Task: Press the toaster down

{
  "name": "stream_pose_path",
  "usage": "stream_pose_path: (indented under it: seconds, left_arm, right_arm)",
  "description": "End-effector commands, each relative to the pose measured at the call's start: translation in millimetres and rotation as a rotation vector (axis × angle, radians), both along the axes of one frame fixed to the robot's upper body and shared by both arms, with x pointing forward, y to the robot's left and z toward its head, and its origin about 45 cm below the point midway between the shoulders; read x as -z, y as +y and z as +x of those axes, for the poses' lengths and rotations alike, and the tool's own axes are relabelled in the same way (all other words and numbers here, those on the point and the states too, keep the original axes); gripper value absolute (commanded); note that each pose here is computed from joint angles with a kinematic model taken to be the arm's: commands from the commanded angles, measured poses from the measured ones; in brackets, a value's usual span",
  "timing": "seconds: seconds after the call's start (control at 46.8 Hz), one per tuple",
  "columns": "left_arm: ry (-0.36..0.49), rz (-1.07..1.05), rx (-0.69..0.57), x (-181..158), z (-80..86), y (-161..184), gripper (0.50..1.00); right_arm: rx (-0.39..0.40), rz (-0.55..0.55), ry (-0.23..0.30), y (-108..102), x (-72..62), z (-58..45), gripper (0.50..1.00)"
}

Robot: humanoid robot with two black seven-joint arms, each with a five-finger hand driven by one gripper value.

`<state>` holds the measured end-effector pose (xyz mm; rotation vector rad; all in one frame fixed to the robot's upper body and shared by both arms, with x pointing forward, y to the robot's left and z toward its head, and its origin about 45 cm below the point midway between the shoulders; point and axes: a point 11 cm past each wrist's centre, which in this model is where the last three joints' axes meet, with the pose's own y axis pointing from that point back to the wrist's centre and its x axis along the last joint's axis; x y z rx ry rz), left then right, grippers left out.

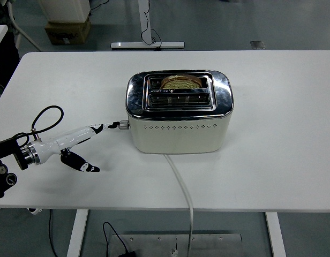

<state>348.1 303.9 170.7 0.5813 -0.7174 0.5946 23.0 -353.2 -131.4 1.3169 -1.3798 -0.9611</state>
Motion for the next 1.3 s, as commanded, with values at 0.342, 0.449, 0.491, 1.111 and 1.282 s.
stream_pose_path:
  seconds: [0.342,0.449,0.491,1.111,1.282]
  left_arm:
    - [0.007,-0.008,-0.008,4,1.1,-2,1.0]
    - [0.018,-0.003,-0.023,9,0.4,3,1.0]
    - [0.023,0.001,-0.029,11,-0.6,5,1.0]
    - [0.03,-0.189,-0.184,-10,15.8,18,1.0]
    - [0.04,-0.305,-0.262,-24,26.1,24,1.0]
  right_arm:
    - [0.0,0.0,-0.001,0,0.0,0.4,0.998]
    - [-0.001,0.0,0.001,0,0.0,-0.5,0.998]
    - [0.0,0.001,-0.001,0,0.0,0.4,0.998]
    - [0.0,0.0,0.001,0,0.0,-0.5,0.998]
    - [0.0,0.0,-0.001,0,0.0,0.4,0.998]
